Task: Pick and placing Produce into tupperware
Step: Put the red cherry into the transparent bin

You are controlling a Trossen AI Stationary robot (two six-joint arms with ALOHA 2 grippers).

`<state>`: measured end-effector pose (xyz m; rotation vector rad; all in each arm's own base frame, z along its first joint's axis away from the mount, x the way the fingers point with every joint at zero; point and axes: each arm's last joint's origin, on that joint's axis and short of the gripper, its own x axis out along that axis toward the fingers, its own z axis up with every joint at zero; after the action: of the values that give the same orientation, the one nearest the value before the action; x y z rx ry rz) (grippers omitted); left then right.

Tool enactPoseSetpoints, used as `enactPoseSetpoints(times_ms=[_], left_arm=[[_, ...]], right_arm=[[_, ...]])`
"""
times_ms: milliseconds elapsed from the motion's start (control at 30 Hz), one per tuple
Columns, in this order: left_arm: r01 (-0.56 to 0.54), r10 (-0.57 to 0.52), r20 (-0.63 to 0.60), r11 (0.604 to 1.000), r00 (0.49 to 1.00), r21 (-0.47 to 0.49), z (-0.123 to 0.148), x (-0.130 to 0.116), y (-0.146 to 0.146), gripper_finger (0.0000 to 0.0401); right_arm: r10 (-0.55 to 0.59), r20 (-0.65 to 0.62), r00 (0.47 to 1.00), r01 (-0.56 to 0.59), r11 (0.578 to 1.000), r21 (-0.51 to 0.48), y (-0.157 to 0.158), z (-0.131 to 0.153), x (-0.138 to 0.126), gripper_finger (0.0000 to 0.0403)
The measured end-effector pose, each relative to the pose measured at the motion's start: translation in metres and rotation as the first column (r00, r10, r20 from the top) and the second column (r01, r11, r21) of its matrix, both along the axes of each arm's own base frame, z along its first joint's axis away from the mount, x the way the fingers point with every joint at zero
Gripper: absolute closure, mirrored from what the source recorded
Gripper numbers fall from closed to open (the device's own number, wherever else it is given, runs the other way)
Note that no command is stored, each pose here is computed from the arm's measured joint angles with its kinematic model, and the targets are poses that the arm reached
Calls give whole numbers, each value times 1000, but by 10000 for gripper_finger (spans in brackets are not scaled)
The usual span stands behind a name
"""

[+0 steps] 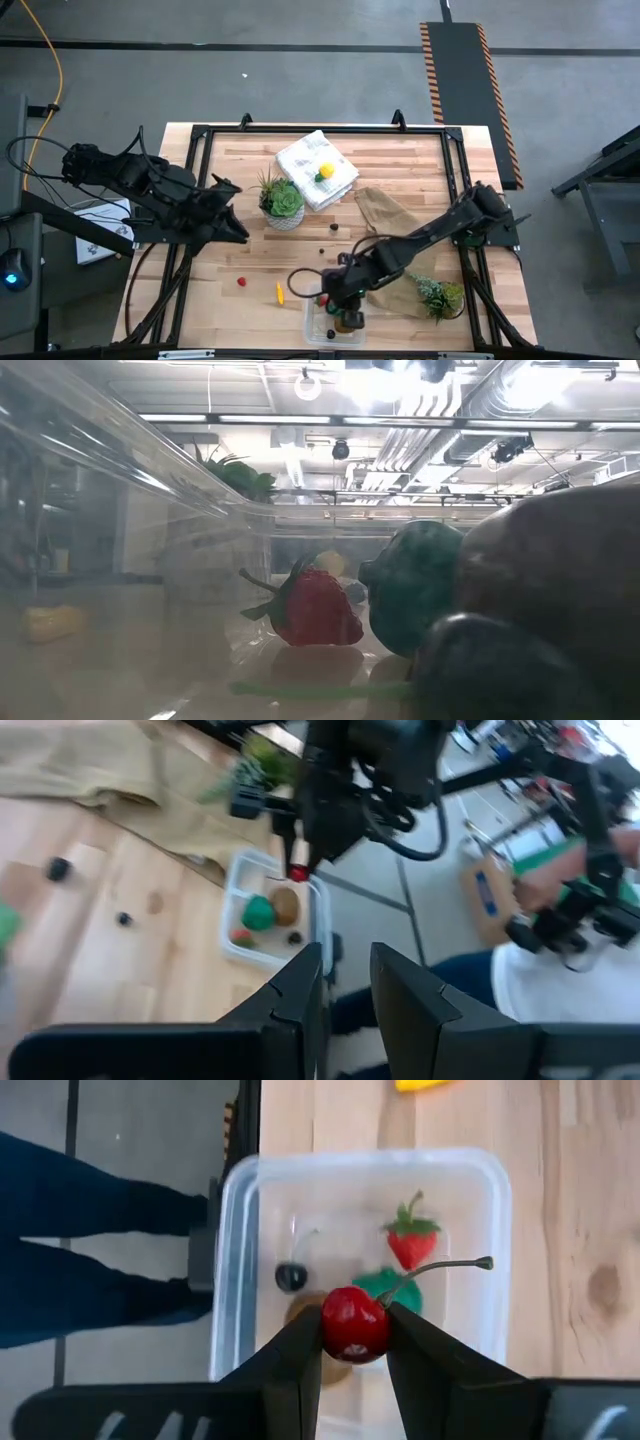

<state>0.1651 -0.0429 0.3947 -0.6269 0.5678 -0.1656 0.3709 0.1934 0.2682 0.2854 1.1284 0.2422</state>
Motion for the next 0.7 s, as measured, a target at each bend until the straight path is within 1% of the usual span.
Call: enactPoseSetpoints(times_ms=[100,233,433,700], left_arm=[[58,-58,-5,998,998,-27,0,-1,-2,325],[111,-111,-16,993,994,-44,0,-2,-3,325],[160,-160,-51,987,986,-2,-5,-5,-3,325],[181,-178,-86,983,980,34,-9,-7,-3,325]], right_arm=[[-46,-13,999,46,999,15,4,-4,10,320],[-106,-71,992,107,994,17,7,-20,18,320],[-181,-133,974,185,983,14,11,-40,24,320],[-233,-176,956,238,971,12,13,-53,27,320]])
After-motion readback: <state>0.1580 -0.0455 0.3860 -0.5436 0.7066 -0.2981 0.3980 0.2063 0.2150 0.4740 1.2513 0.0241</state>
